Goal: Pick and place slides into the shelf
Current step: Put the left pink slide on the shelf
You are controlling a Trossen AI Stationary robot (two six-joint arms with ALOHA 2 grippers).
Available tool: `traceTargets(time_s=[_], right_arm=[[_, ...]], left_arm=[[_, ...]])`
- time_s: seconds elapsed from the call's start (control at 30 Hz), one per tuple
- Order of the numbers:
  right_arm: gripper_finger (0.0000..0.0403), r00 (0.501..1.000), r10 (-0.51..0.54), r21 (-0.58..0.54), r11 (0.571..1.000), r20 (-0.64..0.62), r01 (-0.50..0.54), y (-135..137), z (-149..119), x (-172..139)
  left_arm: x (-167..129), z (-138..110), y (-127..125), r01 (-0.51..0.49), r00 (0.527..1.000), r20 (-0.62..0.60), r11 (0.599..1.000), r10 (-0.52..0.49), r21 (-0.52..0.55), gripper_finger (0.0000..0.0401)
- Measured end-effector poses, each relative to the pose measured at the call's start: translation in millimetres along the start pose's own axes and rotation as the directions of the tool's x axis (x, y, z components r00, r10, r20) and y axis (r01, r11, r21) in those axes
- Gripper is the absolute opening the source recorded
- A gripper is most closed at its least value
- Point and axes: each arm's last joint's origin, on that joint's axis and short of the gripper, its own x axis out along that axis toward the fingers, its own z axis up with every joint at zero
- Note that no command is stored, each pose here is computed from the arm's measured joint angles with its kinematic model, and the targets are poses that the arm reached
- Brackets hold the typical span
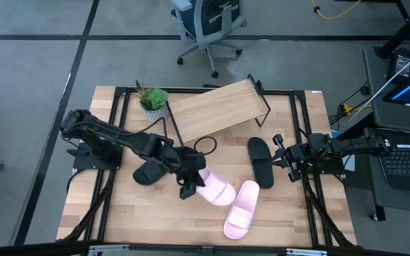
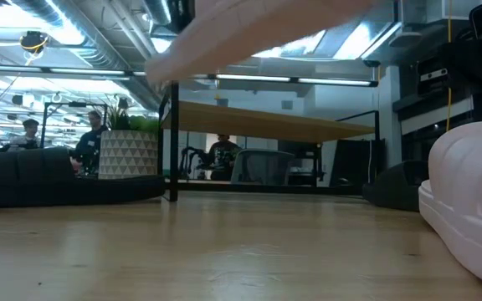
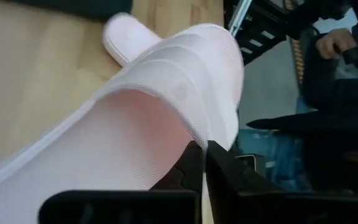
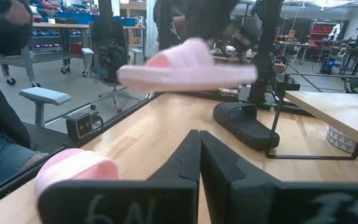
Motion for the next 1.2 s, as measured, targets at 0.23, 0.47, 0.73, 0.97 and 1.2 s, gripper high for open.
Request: traceTargets(time_s=[0.23,0.47,0.73,0.97,1.2], right_arm=[[0.0010,1.000,0.001,-0.001,1.000,0.000,-0.001,0,0,0],[0.0010,1.000,0.000,-0.001,1.000,0.000,0.000,0,0,0],[0.0010,1.000,0.000,-0.002,1.000,0.000,0.000,0,0,0],[0.0010,1.000,0.000,-0.018,1.000,0.000,0.000,0,0,0],[0.0010,1.000,0.000,-0.049,0.999,0.000,0.000,0,0,0]], left_arm=[[-31,22,-5,-0.073,0.997,-0.018,0.989,0.076,0.132,0.0000],[-52,34,5,-0.125,0.988,-0.065,0.968,0.143,0.219,0.0000],[-68,48,26,-0.181,0.976,-0.072,0.950,0.205,0.254,0.0000],[-72,49,36,-0.150,0.975,-0.112,0.944,0.190,0.295,0.0000],[-76,47,47,-0.162,0.960,-0.162,0.924,0.229,0.346,0.0000]])
